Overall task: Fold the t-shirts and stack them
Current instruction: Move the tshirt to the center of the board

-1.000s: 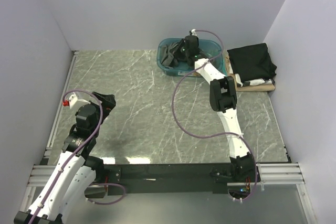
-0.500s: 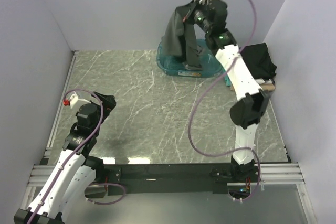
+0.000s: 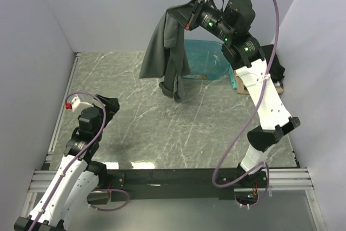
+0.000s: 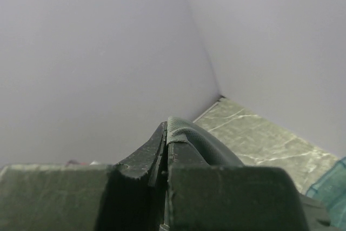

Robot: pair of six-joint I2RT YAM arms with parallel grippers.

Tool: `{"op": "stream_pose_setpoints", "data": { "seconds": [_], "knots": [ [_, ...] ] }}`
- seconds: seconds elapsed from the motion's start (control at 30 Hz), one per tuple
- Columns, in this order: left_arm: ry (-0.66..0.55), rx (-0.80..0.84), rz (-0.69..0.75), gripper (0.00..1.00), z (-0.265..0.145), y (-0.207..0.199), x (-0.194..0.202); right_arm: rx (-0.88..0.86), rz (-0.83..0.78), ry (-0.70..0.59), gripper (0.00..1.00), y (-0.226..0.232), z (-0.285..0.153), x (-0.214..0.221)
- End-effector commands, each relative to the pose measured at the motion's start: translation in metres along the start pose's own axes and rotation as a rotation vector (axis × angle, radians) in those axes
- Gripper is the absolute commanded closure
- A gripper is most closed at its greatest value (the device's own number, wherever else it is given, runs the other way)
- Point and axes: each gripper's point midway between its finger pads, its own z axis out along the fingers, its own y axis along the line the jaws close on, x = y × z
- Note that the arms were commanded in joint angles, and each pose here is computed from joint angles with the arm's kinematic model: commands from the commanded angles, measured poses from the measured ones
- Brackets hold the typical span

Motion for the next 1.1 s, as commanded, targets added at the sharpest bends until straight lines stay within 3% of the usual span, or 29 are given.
{"op": "stream_pose_setpoints", "data": {
  "seconds": [0.0,0.27,0.43,0.6,0.73,0.77,0.9,1.07],
  "knots": [
    [-0.011,0.061,-0.011,0.01,-0.005,-0.020,-0.011,-0.166,-0.111,-0.089,1.00,0.079,-0.045,-0.048],
    [0.017,0.070,-0.004,0.01,-0.004,-0.025,-0.007,-0.394,-0.090,-0.038,1.00,0.128,-0.077,-0.039],
    [0.048,0.076,0.006,0.01,-0.003,-0.025,0.000,-0.336,-0.068,0.023,1.00,0.109,-0.070,-0.017],
    [0.140,0.066,0.019,0.01,0.001,-0.024,0.019,-0.081,0.033,0.100,1.00,0.030,-0.066,0.050],
    [0.269,0.056,0.043,0.01,0.006,-0.017,0.050,0.054,0.196,0.192,1.00,-0.040,-0.092,0.121],
    [0.295,0.059,0.047,0.01,0.007,-0.015,0.056,0.119,0.262,0.246,1.00,-0.067,-0.108,0.159],
    [0.439,0.057,0.064,0.01,0.007,-0.005,0.092,0.360,0.401,0.298,1.00,-0.150,-0.166,0.227],
    [0.591,0.106,0.084,0.01,-0.005,-0.013,0.133,0.480,0.509,0.387,1.00,-0.180,-0.221,0.288]
  ]
}}
